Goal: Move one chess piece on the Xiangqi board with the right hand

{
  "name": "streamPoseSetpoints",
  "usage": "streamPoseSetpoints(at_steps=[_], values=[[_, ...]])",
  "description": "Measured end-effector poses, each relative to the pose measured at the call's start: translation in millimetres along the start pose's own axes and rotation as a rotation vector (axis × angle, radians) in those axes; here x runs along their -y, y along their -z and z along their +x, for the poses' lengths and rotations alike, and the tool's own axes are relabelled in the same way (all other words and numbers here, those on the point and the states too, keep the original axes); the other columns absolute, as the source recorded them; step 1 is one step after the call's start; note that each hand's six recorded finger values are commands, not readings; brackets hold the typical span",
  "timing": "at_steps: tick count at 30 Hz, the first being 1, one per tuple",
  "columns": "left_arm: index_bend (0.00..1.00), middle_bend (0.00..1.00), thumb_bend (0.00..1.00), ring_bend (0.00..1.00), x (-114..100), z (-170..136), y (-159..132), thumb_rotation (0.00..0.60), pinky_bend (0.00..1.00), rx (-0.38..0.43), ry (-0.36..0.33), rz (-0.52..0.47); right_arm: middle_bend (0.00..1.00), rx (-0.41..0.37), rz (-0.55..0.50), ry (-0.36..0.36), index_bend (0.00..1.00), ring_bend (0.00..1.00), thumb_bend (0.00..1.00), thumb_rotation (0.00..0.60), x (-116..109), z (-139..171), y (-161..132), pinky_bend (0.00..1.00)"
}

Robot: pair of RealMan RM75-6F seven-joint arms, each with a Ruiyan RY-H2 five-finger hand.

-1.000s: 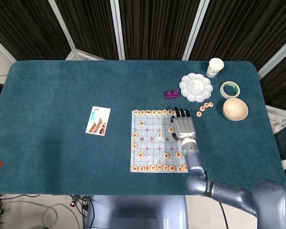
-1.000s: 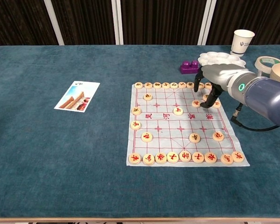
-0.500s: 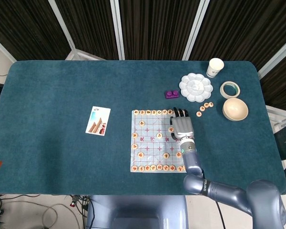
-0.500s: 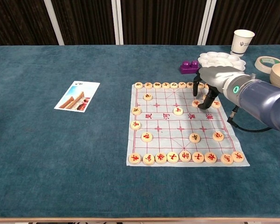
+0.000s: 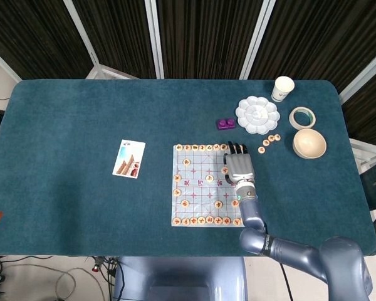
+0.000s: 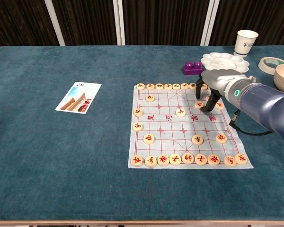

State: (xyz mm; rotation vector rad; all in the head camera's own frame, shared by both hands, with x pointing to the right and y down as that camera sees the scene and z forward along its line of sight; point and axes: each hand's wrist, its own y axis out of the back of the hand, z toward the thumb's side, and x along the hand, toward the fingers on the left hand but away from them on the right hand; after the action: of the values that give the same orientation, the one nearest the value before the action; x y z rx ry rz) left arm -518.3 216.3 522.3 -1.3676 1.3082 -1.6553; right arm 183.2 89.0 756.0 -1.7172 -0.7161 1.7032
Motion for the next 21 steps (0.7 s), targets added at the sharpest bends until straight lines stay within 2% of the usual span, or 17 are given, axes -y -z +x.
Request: streamPoseSetpoints(at_steps=[21], values=[[0.08,0.0,0.0,0.0,0.8,0.2,-0.5,0.6,0.01,-0.001,0.0,0.005,0.0,0.008,-0.002,-0.017,0.46,0.0,0.38,0.6,5.0,-2.6,-0.2,0.05]])
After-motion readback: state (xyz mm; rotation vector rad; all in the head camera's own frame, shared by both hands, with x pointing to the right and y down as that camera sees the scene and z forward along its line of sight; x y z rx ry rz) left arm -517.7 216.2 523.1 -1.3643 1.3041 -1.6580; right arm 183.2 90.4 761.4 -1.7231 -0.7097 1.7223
